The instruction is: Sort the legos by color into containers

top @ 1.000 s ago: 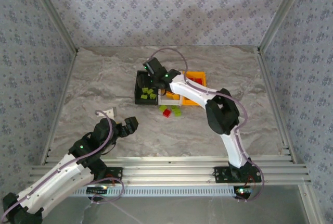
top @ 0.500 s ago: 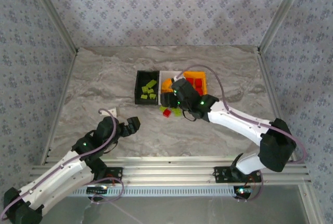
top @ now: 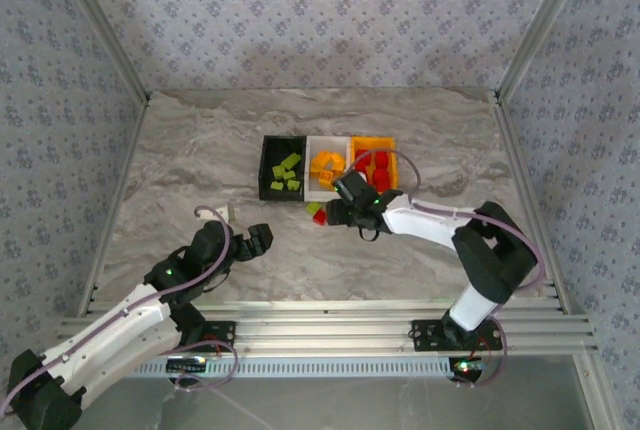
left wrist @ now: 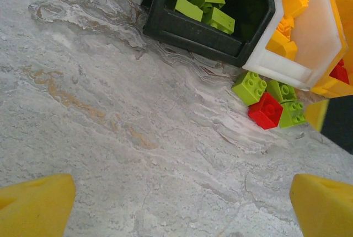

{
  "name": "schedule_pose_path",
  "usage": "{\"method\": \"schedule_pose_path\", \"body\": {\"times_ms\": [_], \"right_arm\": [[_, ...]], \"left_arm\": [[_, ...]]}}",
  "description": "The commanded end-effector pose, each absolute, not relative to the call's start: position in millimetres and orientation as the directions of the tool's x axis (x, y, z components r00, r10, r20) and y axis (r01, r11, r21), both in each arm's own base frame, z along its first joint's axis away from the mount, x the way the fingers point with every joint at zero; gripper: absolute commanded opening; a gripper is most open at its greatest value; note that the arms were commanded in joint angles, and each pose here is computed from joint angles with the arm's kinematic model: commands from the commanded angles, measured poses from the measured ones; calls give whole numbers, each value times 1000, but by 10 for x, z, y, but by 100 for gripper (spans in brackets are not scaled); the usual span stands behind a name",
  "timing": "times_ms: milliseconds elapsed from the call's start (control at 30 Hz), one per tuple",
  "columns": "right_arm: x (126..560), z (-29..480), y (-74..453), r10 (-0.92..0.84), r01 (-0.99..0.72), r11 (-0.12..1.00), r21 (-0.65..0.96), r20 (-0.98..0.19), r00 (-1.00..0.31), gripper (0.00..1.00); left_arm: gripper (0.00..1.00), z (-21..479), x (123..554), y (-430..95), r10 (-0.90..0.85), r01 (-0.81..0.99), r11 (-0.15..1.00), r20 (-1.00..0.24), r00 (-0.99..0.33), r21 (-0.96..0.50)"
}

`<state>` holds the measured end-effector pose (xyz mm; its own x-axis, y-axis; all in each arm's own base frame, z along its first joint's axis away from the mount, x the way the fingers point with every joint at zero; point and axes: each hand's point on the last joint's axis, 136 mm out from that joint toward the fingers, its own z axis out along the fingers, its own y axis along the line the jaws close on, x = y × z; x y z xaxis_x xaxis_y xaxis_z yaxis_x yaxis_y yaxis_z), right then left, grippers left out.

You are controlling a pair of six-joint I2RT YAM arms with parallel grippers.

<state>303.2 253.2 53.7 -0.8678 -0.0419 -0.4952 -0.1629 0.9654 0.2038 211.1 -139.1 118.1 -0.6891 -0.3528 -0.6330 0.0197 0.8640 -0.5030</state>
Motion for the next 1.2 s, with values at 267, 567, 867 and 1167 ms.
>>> {"method": "schedule_pose_path", "body": {"times_ms": [267, 567, 867, 1167], "right_arm": [[3132, 303, 2543, -168, -216, 975, 57, -453, -875, 64], [3122, 275, 2629, -224, -265, 964, 34, -439, -870, 46], [2865, 526, 2668, -217, -299, 949, 104, -473, -854, 29], [2888, 1437, 3273, -237, -448, 869, 211, -616, -751, 30]], "left_arm": [[100, 1293, 2144, -1416, -374, 24, 852, -640, -671, -524], [100, 1288, 2144, -1404, -374, 19, 854, -640, -671, -520], [100, 1298, 2155, -1412, -370, 24, 856, -645, -669, -516], [100, 1287, 2157, -1401, -371, 21, 858, -646, -667, -514]]}}
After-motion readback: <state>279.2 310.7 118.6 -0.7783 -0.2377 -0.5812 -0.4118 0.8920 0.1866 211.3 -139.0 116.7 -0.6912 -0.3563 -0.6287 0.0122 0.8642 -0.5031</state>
